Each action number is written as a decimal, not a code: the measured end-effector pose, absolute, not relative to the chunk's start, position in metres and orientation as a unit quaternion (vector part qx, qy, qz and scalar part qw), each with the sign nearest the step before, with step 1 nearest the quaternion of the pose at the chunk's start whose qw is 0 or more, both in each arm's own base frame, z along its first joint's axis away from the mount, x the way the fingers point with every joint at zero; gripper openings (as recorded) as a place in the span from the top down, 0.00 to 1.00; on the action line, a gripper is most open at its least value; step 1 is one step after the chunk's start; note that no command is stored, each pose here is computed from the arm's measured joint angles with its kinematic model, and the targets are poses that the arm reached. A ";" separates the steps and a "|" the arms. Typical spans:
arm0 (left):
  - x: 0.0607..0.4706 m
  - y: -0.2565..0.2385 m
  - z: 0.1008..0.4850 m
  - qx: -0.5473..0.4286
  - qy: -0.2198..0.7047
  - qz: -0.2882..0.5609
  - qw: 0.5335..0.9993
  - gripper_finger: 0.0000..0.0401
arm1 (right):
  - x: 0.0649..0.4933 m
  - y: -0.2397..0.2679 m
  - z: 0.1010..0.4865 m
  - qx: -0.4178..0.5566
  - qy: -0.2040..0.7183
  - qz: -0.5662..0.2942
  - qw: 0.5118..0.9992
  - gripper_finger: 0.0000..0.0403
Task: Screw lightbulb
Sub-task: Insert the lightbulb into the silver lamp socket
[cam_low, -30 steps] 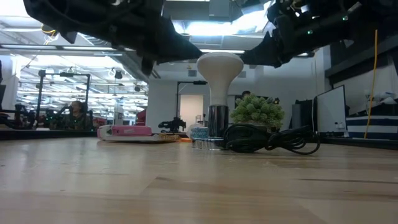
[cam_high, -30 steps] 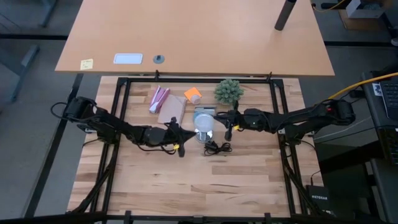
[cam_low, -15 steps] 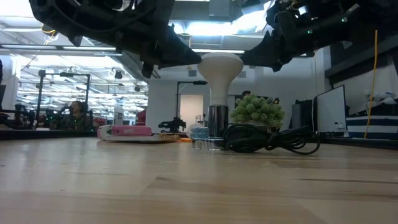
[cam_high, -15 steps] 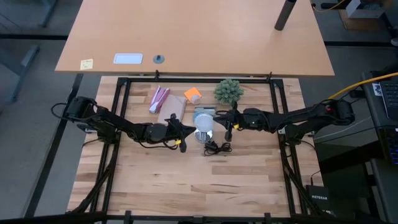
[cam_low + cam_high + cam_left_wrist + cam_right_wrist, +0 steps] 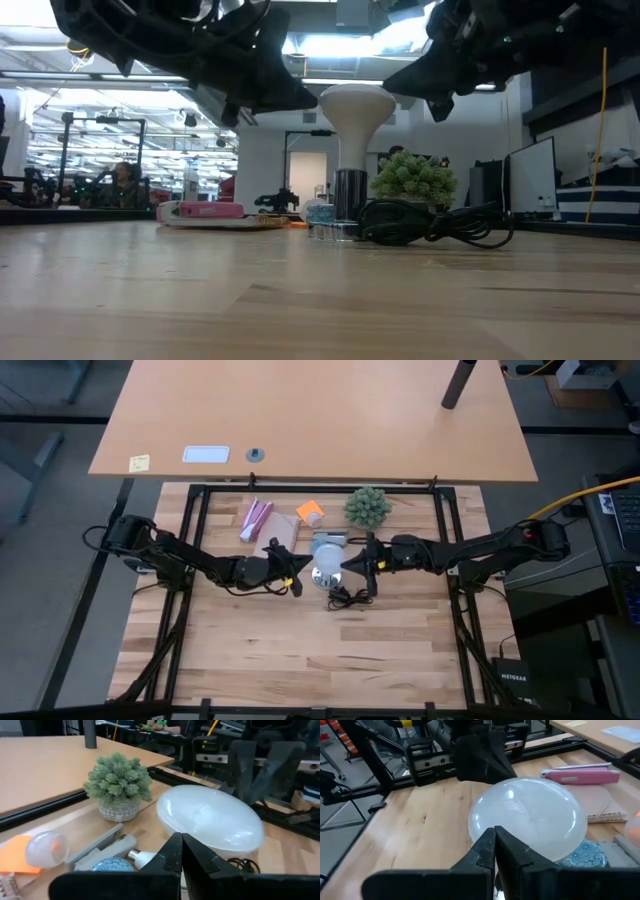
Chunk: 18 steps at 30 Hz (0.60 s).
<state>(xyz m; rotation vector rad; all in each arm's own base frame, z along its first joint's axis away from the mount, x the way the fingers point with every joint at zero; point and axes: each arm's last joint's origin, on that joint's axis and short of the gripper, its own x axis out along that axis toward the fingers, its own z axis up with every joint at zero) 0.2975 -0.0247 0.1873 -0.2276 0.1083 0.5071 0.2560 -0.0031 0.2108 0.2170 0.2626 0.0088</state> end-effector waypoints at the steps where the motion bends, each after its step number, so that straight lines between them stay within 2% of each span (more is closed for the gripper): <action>1: 0.298 -0.023 0.187 -0.115 0.053 0.252 0.959 1.00 | 0.256 -0.003 0.211 0.110 0.131 0.004 0.985 0.96; 9: 0.298 -0.023 0.187 -0.114 0.055 0.255 0.959 1.00 | 0.258 -0.003 0.217 0.105 0.098 0.008 0.990 0.96; 18: 0.290 -0.048 0.198 -0.087 0.054 0.209 0.973 1.00 | 0.248 -0.003 0.237 0.071 0.047 0.011 0.996 0.96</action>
